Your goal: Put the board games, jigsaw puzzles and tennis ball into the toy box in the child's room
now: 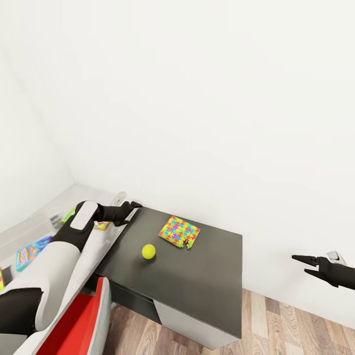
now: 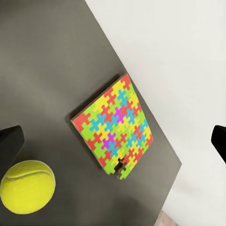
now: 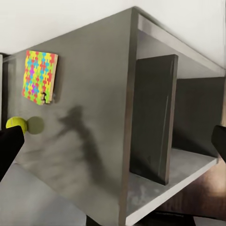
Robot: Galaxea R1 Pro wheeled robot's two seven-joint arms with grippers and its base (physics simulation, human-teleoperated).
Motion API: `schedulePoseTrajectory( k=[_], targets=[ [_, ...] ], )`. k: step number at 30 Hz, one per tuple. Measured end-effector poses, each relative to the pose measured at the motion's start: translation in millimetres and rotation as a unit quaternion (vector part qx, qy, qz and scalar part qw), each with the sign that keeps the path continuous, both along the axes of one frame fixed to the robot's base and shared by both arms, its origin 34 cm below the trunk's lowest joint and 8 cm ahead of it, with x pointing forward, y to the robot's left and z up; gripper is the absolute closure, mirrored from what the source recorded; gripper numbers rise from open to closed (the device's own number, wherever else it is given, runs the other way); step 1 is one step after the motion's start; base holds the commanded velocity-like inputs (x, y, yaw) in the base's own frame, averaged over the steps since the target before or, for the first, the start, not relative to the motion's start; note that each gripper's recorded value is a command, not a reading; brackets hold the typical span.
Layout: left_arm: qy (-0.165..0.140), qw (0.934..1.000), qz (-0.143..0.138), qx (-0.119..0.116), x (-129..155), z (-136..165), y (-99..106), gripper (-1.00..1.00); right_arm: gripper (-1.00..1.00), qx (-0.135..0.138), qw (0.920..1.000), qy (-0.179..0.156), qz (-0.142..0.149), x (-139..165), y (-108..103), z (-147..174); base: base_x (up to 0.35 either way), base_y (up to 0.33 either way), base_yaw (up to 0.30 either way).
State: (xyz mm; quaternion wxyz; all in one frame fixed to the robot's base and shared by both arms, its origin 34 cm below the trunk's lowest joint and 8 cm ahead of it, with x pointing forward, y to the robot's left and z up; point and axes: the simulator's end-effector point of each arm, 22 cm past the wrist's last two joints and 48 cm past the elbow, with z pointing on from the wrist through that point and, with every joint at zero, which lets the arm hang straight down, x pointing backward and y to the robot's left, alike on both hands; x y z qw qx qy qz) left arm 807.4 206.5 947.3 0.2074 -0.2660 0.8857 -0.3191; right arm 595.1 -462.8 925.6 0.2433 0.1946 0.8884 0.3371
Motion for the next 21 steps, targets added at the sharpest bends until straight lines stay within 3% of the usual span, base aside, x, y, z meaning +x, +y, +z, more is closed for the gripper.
schedulePoseTrajectory(
  k=[14, 21],
  targets=[
    [0.001, 1.0000, 0.007, 0.005, -1.0, -3.5, 8.9, -1.00, -1.00, -0.003, 1.0000, -0.003, 0.002, 1.4, 0.2, 2.0, 0.000, -0.028, -0.003],
    [0.002, 0.9999, 0.008, 0.006, -1.5, -4.5, 10.9, -1.00, -1.00, -0.004, 1.0000, -0.003, 0.002, 2.0, 0.5, 2.4, 0.000, -0.005, -0.105]
  ],
)
